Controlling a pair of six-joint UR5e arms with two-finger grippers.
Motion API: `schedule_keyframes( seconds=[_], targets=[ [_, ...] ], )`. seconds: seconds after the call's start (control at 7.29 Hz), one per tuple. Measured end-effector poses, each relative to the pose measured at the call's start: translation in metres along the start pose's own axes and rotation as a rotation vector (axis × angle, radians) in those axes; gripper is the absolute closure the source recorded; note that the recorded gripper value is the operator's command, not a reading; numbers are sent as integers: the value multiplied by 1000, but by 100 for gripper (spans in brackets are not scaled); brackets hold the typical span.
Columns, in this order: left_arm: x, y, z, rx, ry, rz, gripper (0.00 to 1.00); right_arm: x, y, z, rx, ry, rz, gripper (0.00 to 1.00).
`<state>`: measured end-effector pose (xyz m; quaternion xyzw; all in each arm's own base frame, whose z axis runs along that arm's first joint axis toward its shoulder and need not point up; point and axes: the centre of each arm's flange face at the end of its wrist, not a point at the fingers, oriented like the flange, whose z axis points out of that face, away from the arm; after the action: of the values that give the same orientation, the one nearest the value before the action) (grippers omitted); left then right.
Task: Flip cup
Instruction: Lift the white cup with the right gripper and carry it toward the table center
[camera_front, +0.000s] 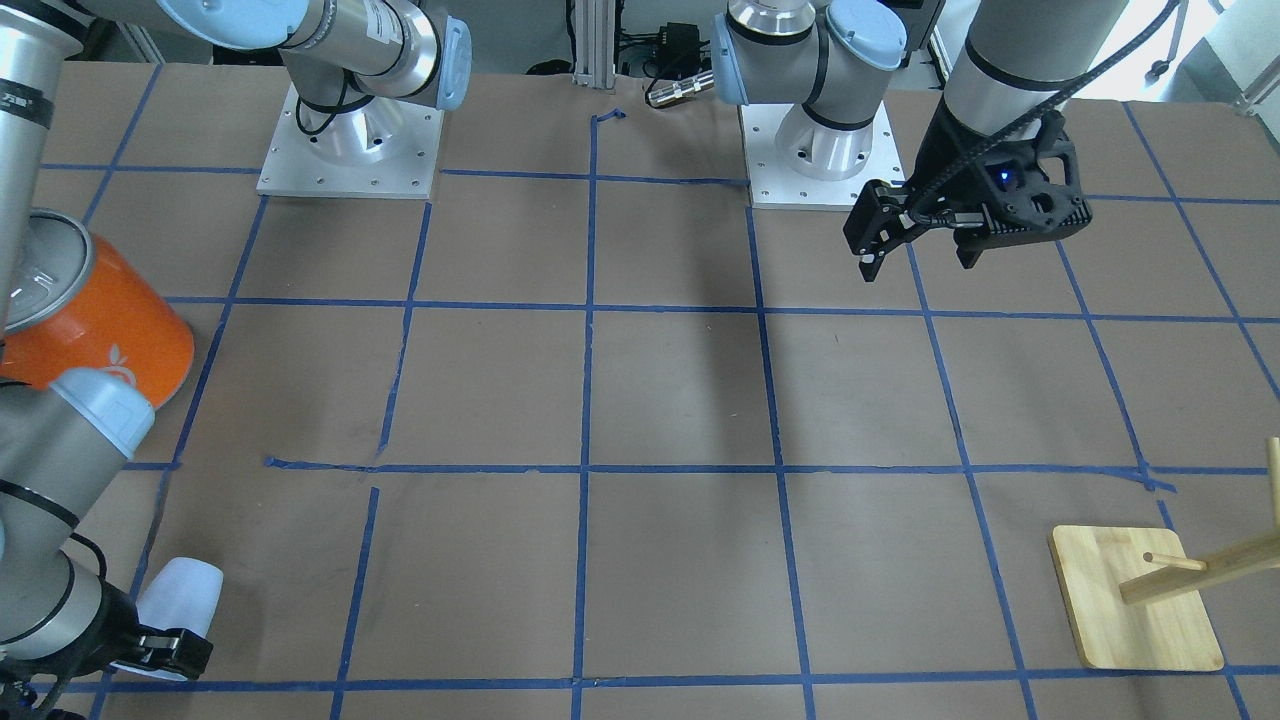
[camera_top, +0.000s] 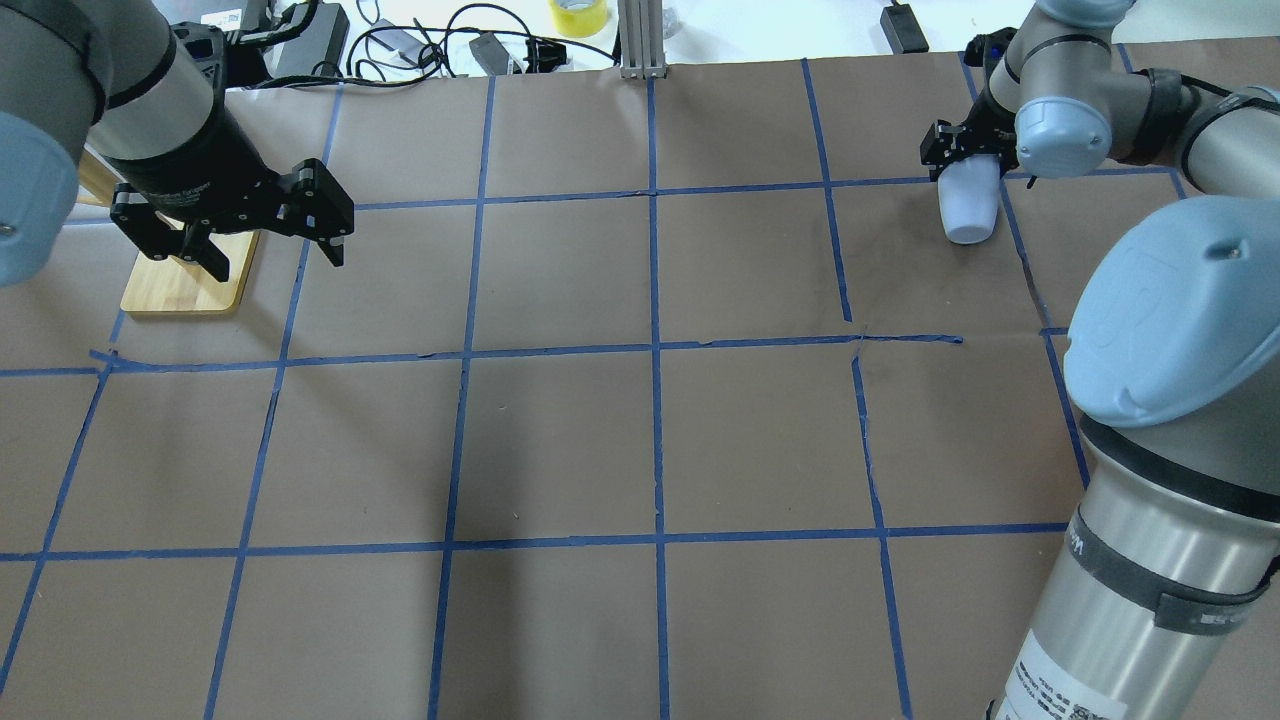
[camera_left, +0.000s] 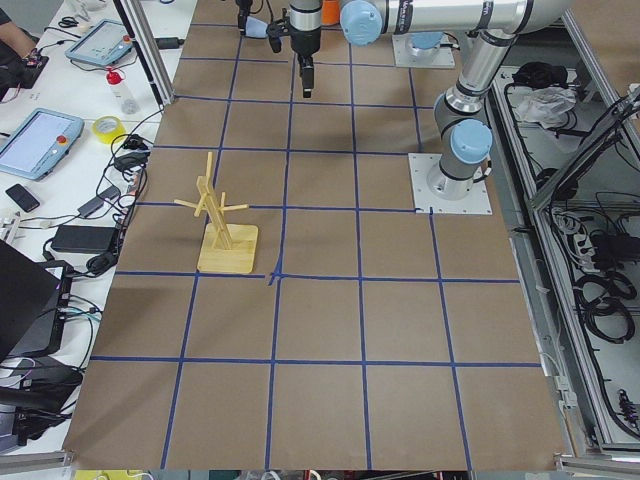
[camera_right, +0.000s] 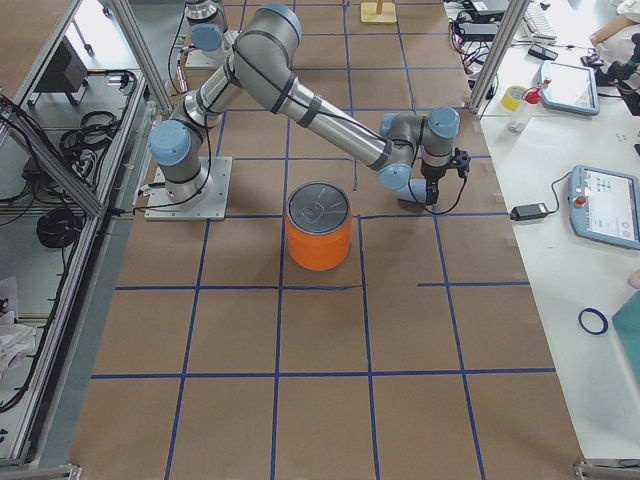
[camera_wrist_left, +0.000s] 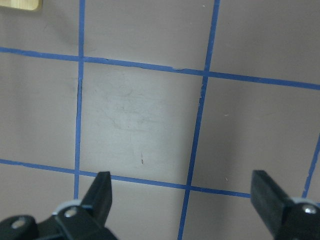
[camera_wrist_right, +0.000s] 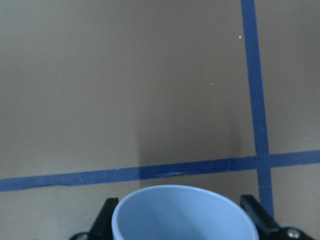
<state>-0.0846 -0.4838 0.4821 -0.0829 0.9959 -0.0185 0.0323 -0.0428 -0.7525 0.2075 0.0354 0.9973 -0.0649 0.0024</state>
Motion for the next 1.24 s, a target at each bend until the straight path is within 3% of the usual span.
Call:
schedule_keyframes(
  seconds=[0.27,0.55,0.82,1.24],
  targets=[
    [-22,-5,-5,-20,-5,-44,0,-23,5,-37,1,-11,-120,100],
    [-46,-11,-11,-31,-10,-44,0,-112,19,-72,18,-30,-382,100],
    [-56,-13,-11,-34,-9,-4,0,-236,52,-78,17,-59,-605,100],
    [-57,-10,-9,-39,-8,10,0,-402,135,-59,-9,-97,-964,100]
  ],
)
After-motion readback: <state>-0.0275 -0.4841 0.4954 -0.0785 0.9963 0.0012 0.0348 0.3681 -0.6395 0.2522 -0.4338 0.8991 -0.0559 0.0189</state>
